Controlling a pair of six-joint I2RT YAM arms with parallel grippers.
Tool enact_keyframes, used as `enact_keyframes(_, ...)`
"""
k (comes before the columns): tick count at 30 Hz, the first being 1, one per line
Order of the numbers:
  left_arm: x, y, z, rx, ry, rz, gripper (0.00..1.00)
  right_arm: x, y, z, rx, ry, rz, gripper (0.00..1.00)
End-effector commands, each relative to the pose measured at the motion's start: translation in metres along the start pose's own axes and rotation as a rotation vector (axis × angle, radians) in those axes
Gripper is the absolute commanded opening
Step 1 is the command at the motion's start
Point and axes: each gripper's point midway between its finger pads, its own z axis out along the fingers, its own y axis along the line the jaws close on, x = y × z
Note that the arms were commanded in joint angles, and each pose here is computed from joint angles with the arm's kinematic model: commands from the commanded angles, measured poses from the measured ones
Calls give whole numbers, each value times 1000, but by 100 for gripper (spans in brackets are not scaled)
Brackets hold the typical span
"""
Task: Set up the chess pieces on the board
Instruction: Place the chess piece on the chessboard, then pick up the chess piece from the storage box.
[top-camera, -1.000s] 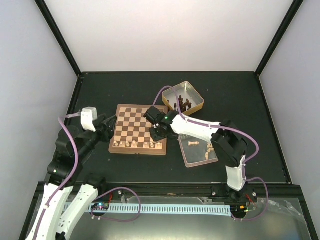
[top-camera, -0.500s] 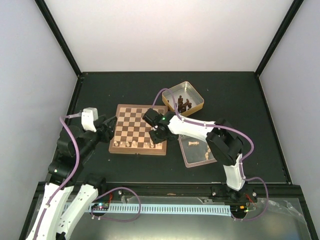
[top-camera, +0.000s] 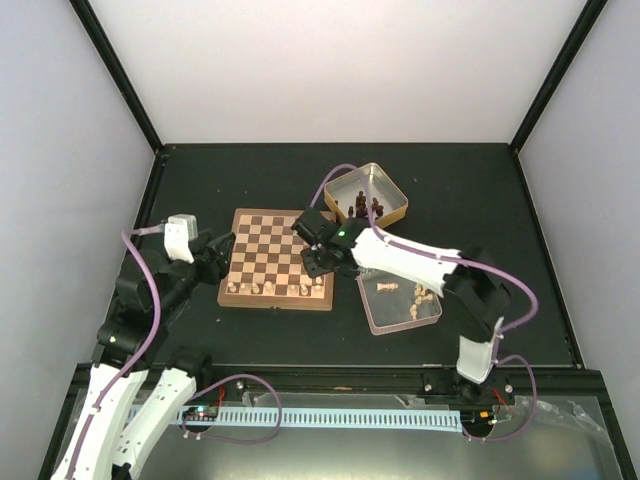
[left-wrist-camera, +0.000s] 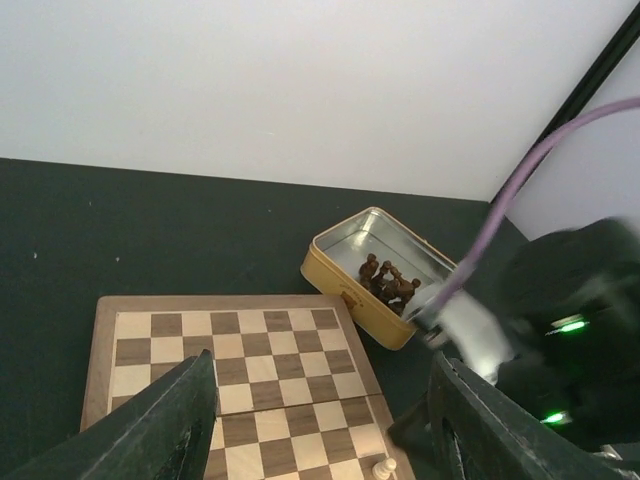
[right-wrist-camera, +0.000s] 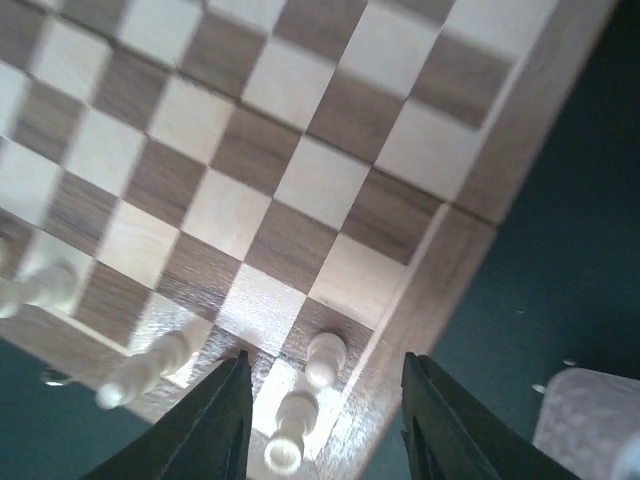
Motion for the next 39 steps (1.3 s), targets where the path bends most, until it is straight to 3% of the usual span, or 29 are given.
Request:
enact_keyframes(1,-3,1,1,-10,0,7,60,-31,-17,-58,14,-225,116,43)
enact_keyframes(11,3,-21,8,133,23,22,61,22,-138,-72,183,-315,454,45)
enact_keyframes(13,3,-22,9,140,22,24,61,38,-154,-63,213,-291,504,54)
enact_keyframes(16,4,-22,12,143,29,21,61,57,-164,-45,222,-247,545,58)
enact_keyframes(23,7,-22,13,142,43,18,61,64,-171,-11,268,-173,547,65)
enact_keyframes(33,10,-21,12,139,50,21,61,79,-190,1,409,-109,503,65)
enact_keyframes(39,11,-20,16,140,57,18,61,90,-182,9,366,-40,441,65)
